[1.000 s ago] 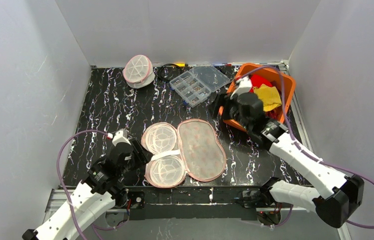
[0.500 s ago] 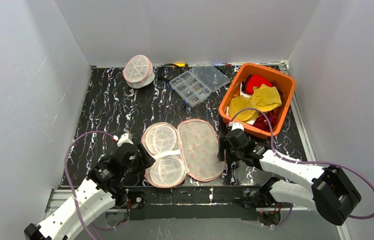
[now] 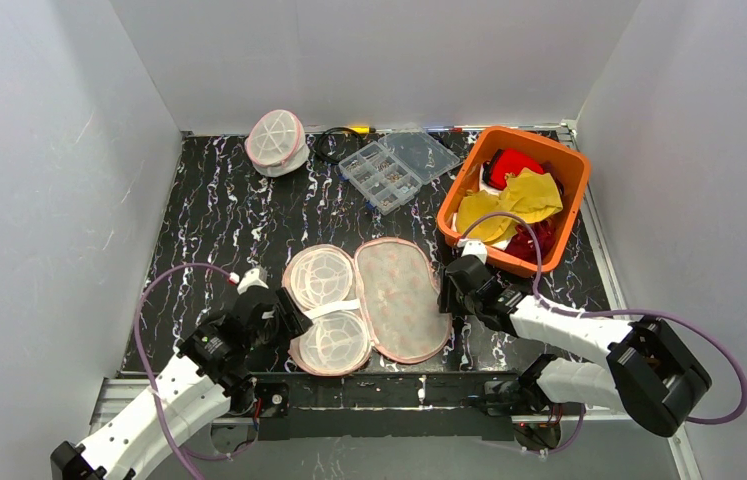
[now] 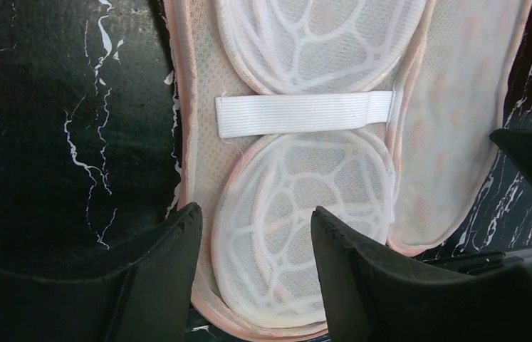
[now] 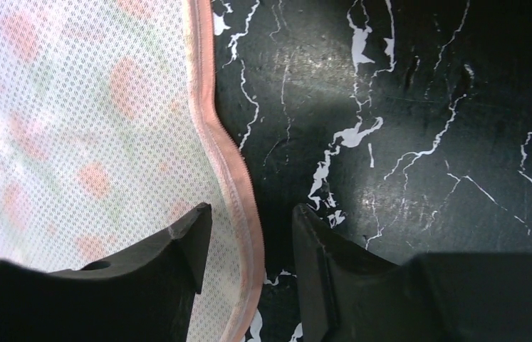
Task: Unzip the laundry bag and remove the bra
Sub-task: Close the laundry bag at the center of the board.
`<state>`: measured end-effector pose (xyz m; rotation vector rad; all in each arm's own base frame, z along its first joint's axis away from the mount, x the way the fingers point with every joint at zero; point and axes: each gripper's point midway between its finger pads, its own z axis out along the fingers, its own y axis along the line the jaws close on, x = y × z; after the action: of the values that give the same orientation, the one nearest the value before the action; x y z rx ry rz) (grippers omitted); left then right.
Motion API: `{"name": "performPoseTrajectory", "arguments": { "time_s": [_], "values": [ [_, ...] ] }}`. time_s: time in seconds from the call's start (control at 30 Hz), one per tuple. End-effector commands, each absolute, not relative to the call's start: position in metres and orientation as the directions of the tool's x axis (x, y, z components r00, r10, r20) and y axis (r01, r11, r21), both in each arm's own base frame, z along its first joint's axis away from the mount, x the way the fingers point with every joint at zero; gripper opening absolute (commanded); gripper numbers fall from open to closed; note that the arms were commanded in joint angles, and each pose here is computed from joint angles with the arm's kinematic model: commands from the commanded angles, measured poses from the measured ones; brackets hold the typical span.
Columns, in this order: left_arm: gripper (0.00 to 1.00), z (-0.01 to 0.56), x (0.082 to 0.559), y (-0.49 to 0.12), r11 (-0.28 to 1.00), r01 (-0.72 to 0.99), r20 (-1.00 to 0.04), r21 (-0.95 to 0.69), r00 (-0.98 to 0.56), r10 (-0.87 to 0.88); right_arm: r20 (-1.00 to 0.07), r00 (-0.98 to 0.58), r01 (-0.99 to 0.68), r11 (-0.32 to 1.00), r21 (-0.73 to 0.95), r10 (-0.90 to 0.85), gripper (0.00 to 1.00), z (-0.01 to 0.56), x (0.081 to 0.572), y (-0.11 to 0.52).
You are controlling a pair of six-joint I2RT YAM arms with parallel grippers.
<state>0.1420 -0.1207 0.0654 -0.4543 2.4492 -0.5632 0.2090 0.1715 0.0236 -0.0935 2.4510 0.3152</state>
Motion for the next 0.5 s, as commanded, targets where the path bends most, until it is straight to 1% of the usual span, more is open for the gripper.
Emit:
{"name": "performPoseTrajectory", "arguments": {
  "time_s": [0.0,0.1,0.4,0.47],
  "values": [
    [0.55,0.0556,0.1401,-0.1113,0.859,-0.237,-0.457,-0.454,-0.765,-0.453,-0.581,-0.814,-0.07,0.992,0.101,0.002,0.52,0.0017,0.197,0.1441],
    [0.55,0.0578,0.1413,-0.1094,0.857,-0.239,-0.467,-0.456,-0.755,-0.459,-0.568,-0.823,-0.063,0.994,0.091,0.0,0.46,-0.0008,0.1957,0.1432],
    [0.55,0.064,0.141,-0.1039,0.858,-0.241,-0.487,-0.454,-0.739,-0.465,-0.564,-0.825,-0.039,0.994,0.104,0.027,0.22,0.0009,0.1929,0.1412],
    [0.55,0.0646,0.1408,-0.1042,0.855,-0.24,-0.487,-0.46,-0.737,-0.469,-0.568,-0.822,-0.029,0.993,0.115,0.042,0.14,0.0035,0.192,0.1404]
  ]
}}
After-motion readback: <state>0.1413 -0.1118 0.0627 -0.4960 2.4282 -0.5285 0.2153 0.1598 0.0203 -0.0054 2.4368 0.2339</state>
